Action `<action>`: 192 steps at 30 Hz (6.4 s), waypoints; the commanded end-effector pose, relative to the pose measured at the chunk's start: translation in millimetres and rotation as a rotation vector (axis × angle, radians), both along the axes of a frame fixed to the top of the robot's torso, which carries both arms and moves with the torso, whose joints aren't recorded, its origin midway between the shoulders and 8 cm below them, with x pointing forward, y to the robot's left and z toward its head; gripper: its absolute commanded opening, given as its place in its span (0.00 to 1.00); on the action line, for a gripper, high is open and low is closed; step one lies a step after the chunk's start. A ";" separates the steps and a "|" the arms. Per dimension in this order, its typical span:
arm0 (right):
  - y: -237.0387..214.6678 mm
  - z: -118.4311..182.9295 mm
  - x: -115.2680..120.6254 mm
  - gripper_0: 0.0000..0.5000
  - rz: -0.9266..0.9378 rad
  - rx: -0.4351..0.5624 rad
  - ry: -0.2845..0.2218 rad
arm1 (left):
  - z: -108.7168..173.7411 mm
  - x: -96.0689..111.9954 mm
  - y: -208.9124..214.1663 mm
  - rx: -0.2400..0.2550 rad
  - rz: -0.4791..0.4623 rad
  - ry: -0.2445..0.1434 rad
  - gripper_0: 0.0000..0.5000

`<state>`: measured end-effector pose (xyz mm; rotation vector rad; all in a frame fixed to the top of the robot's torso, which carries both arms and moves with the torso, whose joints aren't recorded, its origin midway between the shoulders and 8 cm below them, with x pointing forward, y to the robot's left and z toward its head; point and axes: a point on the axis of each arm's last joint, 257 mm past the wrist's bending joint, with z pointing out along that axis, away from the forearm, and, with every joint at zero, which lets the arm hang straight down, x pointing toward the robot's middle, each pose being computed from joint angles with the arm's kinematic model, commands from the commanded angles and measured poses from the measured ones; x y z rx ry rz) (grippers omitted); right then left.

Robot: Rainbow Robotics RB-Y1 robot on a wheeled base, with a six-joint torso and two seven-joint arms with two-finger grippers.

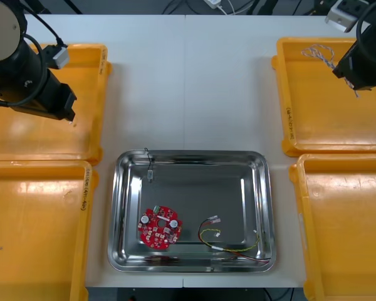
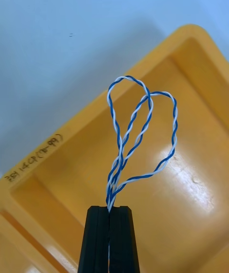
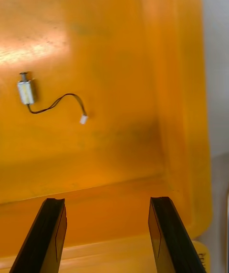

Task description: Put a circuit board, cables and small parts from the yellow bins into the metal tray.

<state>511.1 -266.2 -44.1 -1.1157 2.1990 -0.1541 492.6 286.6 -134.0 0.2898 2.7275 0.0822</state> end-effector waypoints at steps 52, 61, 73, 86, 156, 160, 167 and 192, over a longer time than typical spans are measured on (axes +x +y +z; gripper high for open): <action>212.3 -183.7 -118.8 0.00 0.621 -0.262 0.153 | -9.5 100.0 78.0 0.117 -0.094 -0.187 1.00; 217.3 -196.7 -115.8 0.00 0.615 -0.281 0.122 | -20.2 99.4 69.5 0.118 -0.117 -0.171 1.00; 213.1 -209.0 -109.4 0.00 0.599 -0.303 0.111 | -30.2 100.8 58.3 0.105 -0.133 -0.166 1.00; 208.5 -213.0 -107.7 0.00 0.592 -0.317 0.105 | -38.8 101.8 59.1 0.094 -0.135 -0.178 1.00; 33.0 -20.4 -49.1 1.00 -0.205 0.074 0.071 | -71.5 91.2 63.3 0.053 -0.138 -0.172 0.00; 2.0 -22.2 -49.0 1.00 -0.330 0.104 0.088 | -61.2 84.4 66.8 0.075 -0.146 -0.156 0.00; -52.5 -39.9 -61.7 1.00 -0.525 0.139 0.135 | -35.0 65.9 67.7 0.107 -0.157 -0.121 0.00; -121.8 -68.1 -72.0 1.00 -0.865 0.299 0.204 | 45.5 8.5 41.1 0.216 -0.186 -0.135 0.00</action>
